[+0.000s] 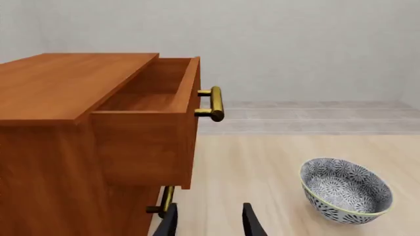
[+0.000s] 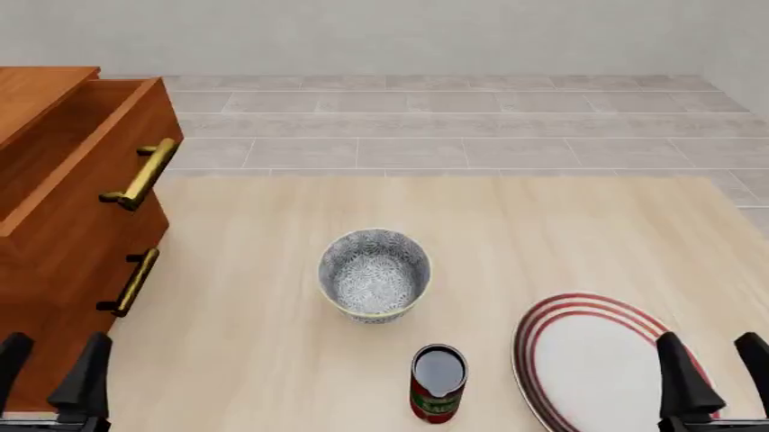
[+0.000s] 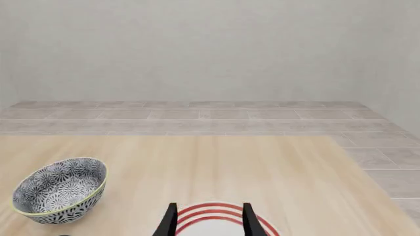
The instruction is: Put the bowl on top of the cabinet.
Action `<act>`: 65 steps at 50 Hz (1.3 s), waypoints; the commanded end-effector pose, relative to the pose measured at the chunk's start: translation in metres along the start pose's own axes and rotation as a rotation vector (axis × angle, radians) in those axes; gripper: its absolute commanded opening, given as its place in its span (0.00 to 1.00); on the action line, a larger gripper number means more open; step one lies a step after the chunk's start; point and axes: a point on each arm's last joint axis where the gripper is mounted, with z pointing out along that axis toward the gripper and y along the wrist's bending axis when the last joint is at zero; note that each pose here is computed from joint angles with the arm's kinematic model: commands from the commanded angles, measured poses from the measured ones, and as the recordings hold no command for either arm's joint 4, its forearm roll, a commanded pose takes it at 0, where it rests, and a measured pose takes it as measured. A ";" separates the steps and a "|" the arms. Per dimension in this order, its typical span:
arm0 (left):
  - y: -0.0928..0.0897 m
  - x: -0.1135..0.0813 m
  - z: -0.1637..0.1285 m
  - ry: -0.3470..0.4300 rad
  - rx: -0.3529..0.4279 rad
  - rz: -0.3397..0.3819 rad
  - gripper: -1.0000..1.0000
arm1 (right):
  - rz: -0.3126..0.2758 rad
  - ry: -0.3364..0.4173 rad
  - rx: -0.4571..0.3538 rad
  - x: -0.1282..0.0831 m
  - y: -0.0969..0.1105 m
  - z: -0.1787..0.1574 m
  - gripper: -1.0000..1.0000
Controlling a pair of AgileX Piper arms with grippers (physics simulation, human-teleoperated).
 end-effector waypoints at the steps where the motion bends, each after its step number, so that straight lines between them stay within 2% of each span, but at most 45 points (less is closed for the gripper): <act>1: 0.000 -0.002 0.000 0.001 0.000 0.013 1.00 | 0.000 0.001 0.000 -0.001 0.000 0.000 1.00; 16: -0.005 -0.017 0.001 -0.007 0.091 0.021 1.00 | 0.000 0.001 0.000 -0.001 0.000 0.000 1.00; 24: -0.011 -0.027 0.014 0.014 0.162 0.016 1.00 | 0.000 0.000 0.000 -0.001 0.000 0.000 1.00; 26: -0.013 -0.027 0.021 0.041 0.180 0.000 1.00 | 0.000 0.001 0.000 -0.001 0.000 0.000 1.00; 33: -0.019 -0.034 0.033 0.048 0.216 0.030 1.00 | 0.000 0.001 0.000 -0.001 0.000 0.000 1.00; 36: -0.021 -0.037 0.037 0.067 0.236 0.012 1.00 | 0.000 0.001 0.000 -0.001 0.000 0.000 1.00; 37: -0.022 -0.037 0.036 0.052 0.242 0.049 1.00 | 0.000 0.001 0.000 -0.001 0.000 0.000 1.00; 39: -0.024 -0.038 0.040 0.072 0.256 0.025 1.00 | 0.000 0.001 0.000 -0.001 0.000 0.000 1.00; 40: -0.025 -0.036 0.044 0.078 0.257 0.063 1.00 | 0.000 0.001 0.000 -0.001 0.000 0.000 1.00; 42: -0.025 -0.038 0.043 0.065 0.261 0.056 1.00 | 0.000 0.001 0.000 -0.001 0.000 0.000 1.00; 47: -0.033 -0.039 0.055 0.115 0.297 0.021 1.00 | 0.000 0.001 0.000 -0.001 0.000 0.000 1.00; 65: -0.060 -0.039 0.106 0.230 0.367 0.023 1.00 | 0.000 0.001 0.000 -0.001 0.000 0.000 1.00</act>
